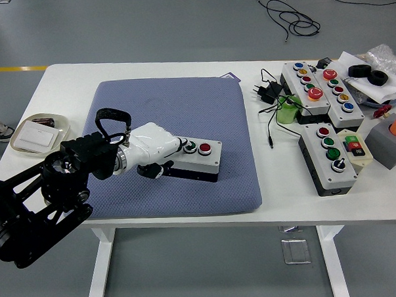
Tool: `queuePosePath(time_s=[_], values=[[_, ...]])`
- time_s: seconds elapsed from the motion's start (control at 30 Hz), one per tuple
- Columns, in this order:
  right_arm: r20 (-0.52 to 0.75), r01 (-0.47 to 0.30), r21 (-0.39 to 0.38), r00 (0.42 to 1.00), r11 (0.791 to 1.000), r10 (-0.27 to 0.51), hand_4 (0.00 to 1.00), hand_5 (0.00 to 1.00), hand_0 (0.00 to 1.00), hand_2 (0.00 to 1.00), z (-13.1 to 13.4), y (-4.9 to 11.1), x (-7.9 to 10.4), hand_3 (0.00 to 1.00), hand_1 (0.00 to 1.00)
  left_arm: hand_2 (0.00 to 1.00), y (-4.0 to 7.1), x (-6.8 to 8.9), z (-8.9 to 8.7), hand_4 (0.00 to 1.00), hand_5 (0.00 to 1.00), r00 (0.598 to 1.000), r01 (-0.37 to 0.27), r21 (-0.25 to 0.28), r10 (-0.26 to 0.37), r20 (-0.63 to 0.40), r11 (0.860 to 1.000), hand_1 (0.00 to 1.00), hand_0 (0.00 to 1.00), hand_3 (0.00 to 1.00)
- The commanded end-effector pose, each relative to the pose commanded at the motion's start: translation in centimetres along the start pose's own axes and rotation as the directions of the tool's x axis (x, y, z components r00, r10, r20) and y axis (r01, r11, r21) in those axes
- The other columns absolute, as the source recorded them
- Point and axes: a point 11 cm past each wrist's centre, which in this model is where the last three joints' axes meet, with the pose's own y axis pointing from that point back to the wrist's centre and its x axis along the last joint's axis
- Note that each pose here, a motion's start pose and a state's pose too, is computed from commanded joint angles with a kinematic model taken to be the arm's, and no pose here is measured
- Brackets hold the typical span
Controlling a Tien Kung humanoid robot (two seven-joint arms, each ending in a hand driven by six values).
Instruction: Pick up the button,place it on the desk,press the button,press the button
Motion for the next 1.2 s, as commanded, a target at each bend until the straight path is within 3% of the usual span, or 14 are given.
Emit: queuePosePath(time_s=[0.47, 0.63, 0.77, 0.87, 1.2], values=[[0.001, 0.000, 0.001, 1.000, 1.000, 0.000, 0.313, 0.235, 0.631, 0.622, 0.0, 0.0, 0.0, 0.569, 0.529, 0.045, 0.1, -0.1, -0.3, 0.412, 0.010, 1.000, 0.007, 0.008, -0.007, -0.001, 1.000, 0.002, 0.055, 0.862], [0.001, 0.000, 0.002, 1.000, 1.000, 0.000, 0.313, 0.235, 0.630, 0.622, -0.1, 0.0, 0.0, 0.569, 0.529, 0.051, 0.5, 1.6, -0.6, 0.416, 0.003, 0.997, -0.082, 0.021, 0.082, -0.012, 0.996, 0.004, 0.058, 0.870], [0.001, 0.000, 0.002, 1.000, 1.000, 0.000, 0.313, 0.235, 0.630, 0.622, -0.1, 0.0, 0.0, 0.569, 0.529, 0.051, 1.0, 3.4, -0.6, 0.416, 0.003, 0.986, -0.167, 0.026, 0.168, -0.021, 0.986, 0.004, 0.058, 0.870], [0.000, 0.000, 0.002, 1.000, 1.000, 0.000, 0.312, 0.235, 0.631, 0.622, -0.1, 0.0, 0.0, 0.569, 0.529, 0.053, 1.1, 4.0, -0.1, 0.422, 0.009, 0.982, -0.187, 0.012, 0.188, -0.016, 0.982, 0.006, 0.059, 0.878], [0.000, -0.002, 0.004, 1.000, 1.000, 0.002, 0.312, 0.237, 0.629, 0.622, -0.2, 0.0, 0.1, 0.569, 0.528, 0.052, 0.1, 2.7, 1.4, 0.421, 0.006, 0.992, -0.127, -0.026, 0.128, 0.003, 0.992, 0.005, 0.062, 0.878]])
